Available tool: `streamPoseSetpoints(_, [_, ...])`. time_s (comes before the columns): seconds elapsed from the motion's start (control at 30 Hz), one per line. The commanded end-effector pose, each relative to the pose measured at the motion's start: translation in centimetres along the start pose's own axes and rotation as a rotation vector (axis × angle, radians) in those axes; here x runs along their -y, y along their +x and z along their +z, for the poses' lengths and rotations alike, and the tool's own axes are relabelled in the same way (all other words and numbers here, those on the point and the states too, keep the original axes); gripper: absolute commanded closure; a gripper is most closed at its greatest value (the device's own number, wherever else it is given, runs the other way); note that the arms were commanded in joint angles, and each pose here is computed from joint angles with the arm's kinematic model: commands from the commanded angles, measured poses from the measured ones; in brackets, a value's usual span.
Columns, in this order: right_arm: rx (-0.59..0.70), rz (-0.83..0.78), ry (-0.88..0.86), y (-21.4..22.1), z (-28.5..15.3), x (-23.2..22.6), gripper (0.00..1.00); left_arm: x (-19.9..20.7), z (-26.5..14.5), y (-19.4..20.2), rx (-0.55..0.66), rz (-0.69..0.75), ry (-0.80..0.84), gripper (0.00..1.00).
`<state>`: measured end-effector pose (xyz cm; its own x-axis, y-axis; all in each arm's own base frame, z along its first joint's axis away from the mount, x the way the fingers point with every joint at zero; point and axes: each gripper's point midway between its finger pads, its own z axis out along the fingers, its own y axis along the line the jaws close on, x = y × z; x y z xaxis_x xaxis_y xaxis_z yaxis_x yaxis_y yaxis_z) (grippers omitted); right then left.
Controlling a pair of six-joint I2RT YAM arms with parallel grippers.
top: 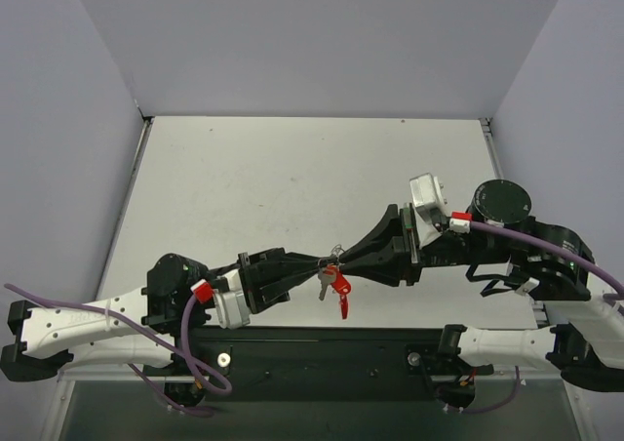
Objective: Put the keys on the keyring
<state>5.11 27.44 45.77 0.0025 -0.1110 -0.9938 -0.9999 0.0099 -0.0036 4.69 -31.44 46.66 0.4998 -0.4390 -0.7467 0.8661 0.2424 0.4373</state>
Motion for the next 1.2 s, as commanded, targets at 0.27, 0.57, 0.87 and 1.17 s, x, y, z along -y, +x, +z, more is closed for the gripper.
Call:
streamPoseSetpoints(0.27, [0.034,-0.011,-0.033,-1.4,0.2,-0.4,0.85,-1.5,0.7,-3.8,0.095,0.008,-0.022,1.0])
streamPoseSetpoints(0.57, [0.034,-0.004,-0.054,-1.7,0.8,-0.5,0.93,-1.4,0.9,-4.0,0.094,0.01,-0.009,1.0])
streamPoseSetpoints(0.87, [0.056,-0.009,-0.041,-2.0,0.9,-0.2,0.76,-0.8,1.1,-3.5,0.07,-0.001,0.022,1.0])
streamPoseSetpoints(1.17, [0.068,-0.013,-0.044,-2.3,0.8,-0.3,0.67,-0.9,0.8,-3.3,0.054,-0.006,0.016,1.0])
